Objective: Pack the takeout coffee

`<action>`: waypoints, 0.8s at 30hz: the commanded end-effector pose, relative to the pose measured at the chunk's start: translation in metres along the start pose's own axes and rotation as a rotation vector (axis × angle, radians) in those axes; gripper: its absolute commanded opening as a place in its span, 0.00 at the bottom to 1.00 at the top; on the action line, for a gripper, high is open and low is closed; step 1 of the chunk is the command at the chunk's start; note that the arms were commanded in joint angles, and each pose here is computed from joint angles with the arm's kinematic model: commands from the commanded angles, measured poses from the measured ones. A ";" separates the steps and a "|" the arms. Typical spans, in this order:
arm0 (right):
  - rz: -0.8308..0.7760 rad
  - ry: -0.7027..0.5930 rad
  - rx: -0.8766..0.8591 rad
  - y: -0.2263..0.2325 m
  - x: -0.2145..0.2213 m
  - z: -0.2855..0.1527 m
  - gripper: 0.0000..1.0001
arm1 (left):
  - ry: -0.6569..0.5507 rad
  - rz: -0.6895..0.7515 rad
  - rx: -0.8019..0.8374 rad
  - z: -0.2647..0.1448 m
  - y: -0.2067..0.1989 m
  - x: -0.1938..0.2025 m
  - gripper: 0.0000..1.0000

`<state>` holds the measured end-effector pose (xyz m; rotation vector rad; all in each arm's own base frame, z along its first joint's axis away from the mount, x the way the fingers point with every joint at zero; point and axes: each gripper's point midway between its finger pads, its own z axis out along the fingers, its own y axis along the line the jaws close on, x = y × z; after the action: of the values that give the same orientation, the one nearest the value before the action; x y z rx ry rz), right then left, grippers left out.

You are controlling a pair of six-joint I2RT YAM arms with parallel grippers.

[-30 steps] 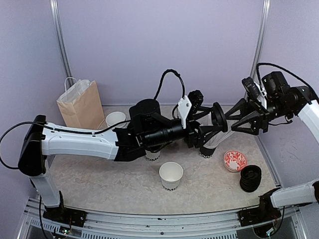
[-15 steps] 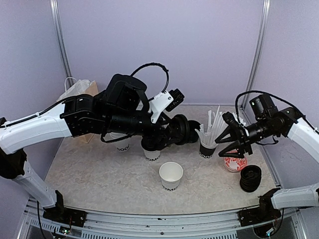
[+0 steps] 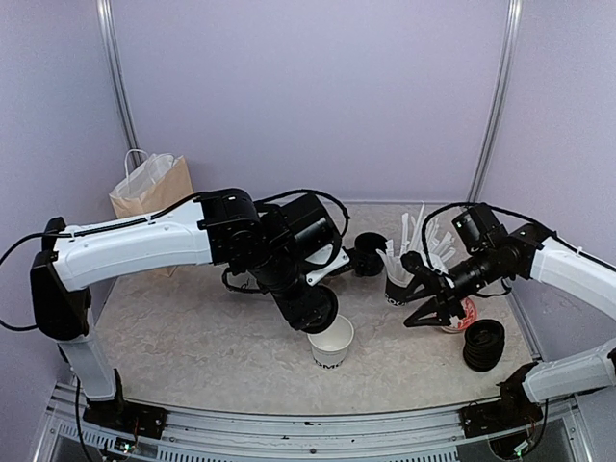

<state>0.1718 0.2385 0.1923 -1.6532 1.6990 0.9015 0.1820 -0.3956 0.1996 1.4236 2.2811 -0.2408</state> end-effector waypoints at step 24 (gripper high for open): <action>-0.037 -0.025 -0.016 0.013 0.016 0.010 0.61 | 0.111 -0.004 0.061 0.037 -0.008 -0.005 0.62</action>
<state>0.1633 0.2340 0.1751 -1.6511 1.6759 0.8906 0.1869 -0.4091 0.1635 1.4935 2.3897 -0.1947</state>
